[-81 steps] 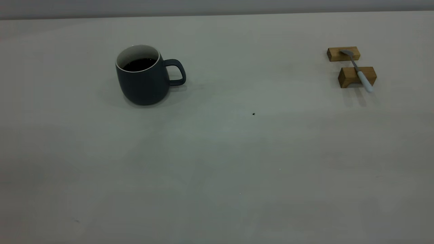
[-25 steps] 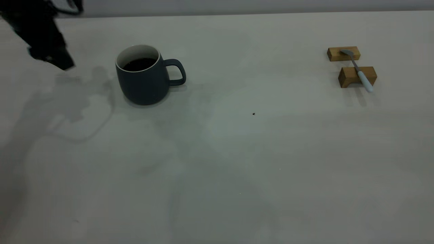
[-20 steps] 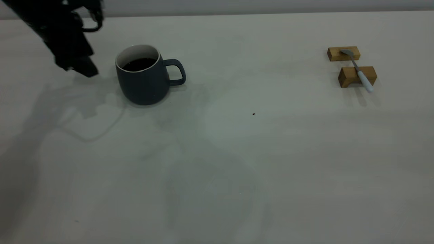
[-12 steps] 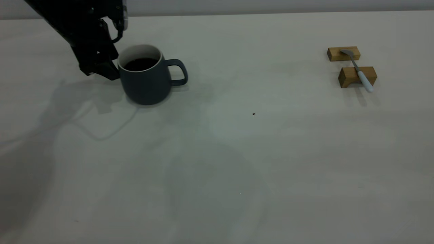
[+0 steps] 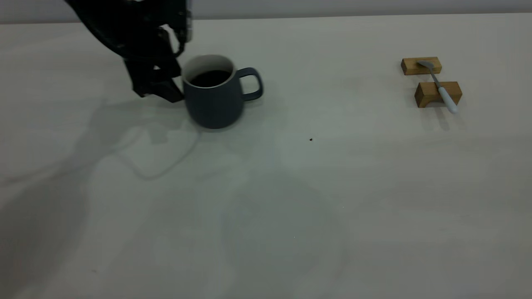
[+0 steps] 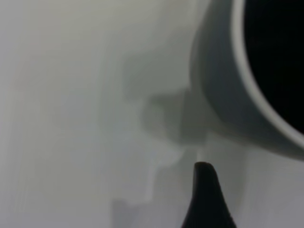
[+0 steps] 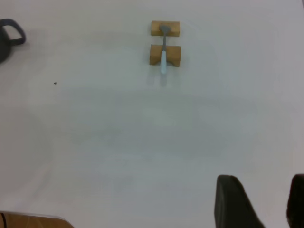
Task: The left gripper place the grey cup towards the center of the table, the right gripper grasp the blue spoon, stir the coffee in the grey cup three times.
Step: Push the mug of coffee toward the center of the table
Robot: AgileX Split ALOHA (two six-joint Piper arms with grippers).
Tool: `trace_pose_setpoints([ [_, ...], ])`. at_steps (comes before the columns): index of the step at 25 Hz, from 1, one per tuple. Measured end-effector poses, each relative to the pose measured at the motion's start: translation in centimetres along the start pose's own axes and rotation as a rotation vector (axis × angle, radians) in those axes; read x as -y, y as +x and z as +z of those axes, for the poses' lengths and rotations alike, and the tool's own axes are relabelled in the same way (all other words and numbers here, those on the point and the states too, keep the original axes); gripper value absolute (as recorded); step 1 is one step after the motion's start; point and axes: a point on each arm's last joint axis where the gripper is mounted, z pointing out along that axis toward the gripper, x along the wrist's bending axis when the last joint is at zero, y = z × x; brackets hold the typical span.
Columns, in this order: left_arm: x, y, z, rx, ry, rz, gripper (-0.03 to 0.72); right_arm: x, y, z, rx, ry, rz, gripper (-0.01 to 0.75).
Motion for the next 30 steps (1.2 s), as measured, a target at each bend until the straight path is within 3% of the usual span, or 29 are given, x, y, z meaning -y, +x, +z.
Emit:
trace_pose_setpoints([
  [18,-8.3,-1.0,2.7,-0.022,-0.119,0.070,0.585,0.0,0.0,0.0,0.000,0.000,0.000,0.321],
  [30,-10.0,-2.1,3.2,-0.005,-0.131,0.105,0.585,0.0,0.0,0.0,0.000,0.000,0.000,0.321],
])
